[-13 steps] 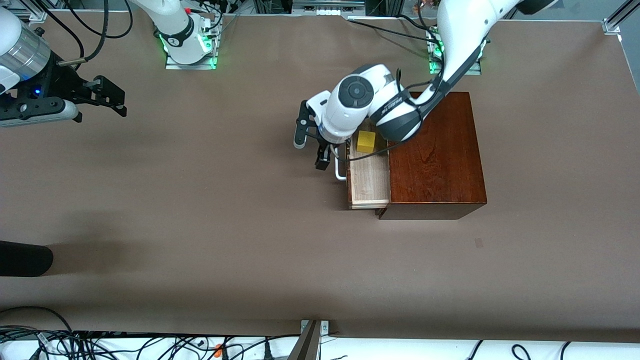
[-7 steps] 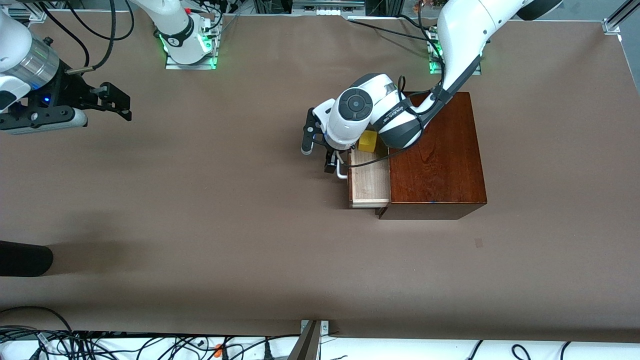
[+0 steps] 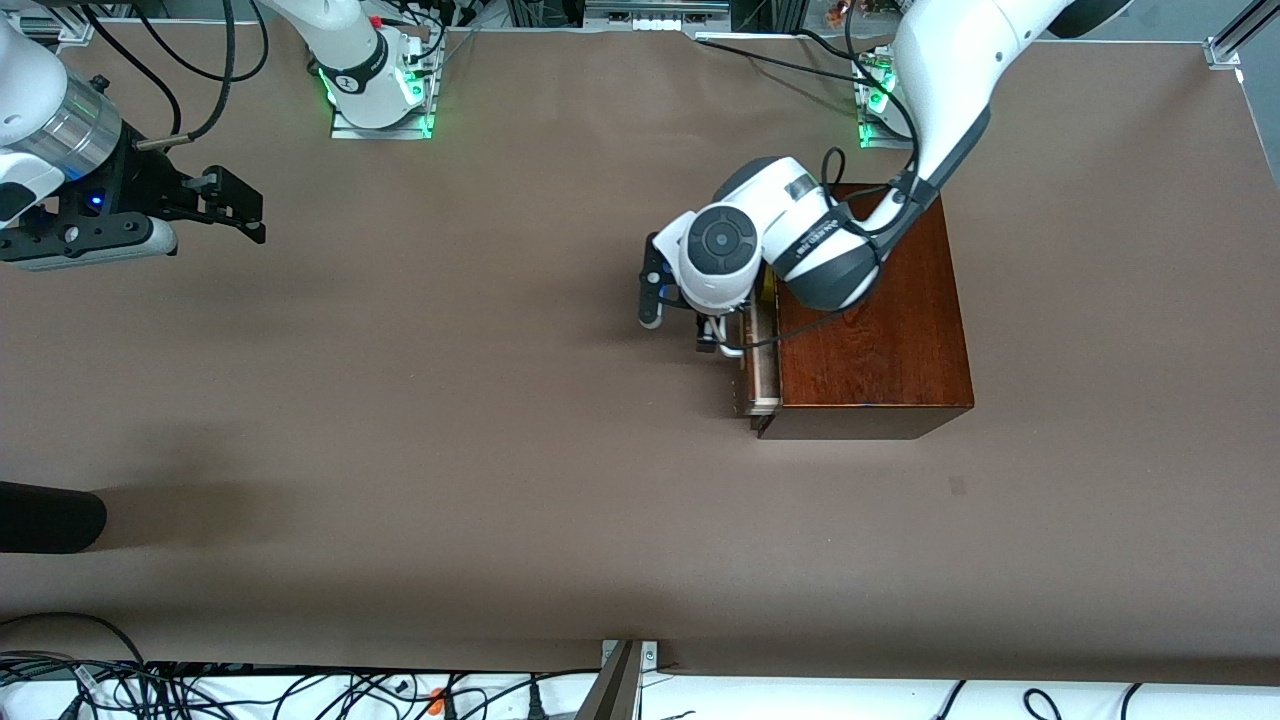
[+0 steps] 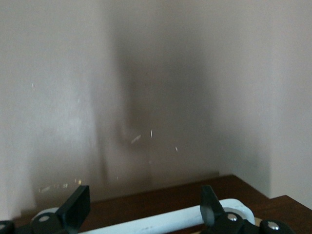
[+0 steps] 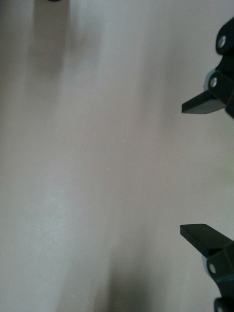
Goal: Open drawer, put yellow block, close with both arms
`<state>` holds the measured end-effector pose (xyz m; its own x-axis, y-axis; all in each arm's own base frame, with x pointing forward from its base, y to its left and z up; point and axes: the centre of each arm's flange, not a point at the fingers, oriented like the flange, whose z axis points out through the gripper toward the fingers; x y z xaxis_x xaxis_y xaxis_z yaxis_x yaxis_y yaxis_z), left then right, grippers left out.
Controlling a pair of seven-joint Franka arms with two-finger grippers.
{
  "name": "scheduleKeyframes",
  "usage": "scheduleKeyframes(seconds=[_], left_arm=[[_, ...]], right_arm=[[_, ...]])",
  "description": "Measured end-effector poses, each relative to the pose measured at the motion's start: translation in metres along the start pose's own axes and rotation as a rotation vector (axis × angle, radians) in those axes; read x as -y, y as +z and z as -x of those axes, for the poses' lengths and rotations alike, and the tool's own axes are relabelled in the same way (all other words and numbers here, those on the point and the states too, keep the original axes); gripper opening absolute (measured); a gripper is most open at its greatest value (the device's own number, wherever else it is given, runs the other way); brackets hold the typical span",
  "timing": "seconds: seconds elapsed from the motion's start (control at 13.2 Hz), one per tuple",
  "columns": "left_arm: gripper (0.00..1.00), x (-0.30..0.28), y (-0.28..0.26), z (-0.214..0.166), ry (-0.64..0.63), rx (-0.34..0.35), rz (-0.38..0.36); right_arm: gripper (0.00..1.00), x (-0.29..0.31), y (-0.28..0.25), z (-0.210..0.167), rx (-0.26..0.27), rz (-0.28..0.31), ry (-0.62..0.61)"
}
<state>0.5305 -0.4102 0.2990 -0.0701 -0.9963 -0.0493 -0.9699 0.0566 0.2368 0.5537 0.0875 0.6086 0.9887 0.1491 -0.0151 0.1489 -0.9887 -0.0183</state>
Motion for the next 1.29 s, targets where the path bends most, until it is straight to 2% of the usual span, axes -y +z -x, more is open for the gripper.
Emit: scheduleKeyframes(seconds=[0.3, 0.45, 0.68, 1.14, 1.29], left_arm=[[1.0, 0.0, -0.005, 0.009, -0.006, 0.04, 0.011], [1.0, 0.0, -0.005, 0.009, -0.006, 0.042, 0.01], [1.0, 0.0, -0.005, 0.011, -0.01, 0.049, 0.015], [1.0, -0.001, -0.016, 0.018, -0.028, 0.066, 0.01], [1.0, -0.005, -0.04, 0.019, -0.115, 0.057, -0.032]], right_arm=[[1.0, -0.004, 0.007, -0.003, 0.016, 0.003, 0.008], [1.0, -0.006, 0.03, -0.014, 0.054, 0.007, 0.012], [1.0, -0.008, 0.057, -0.031, 0.08, 0.013, 0.016], [1.0, -0.003, 0.055, -0.039, 0.053, 0.014, 0.01], [1.0, -0.007, 0.059, -0.038, 0.073, 0.014, 0.02]])
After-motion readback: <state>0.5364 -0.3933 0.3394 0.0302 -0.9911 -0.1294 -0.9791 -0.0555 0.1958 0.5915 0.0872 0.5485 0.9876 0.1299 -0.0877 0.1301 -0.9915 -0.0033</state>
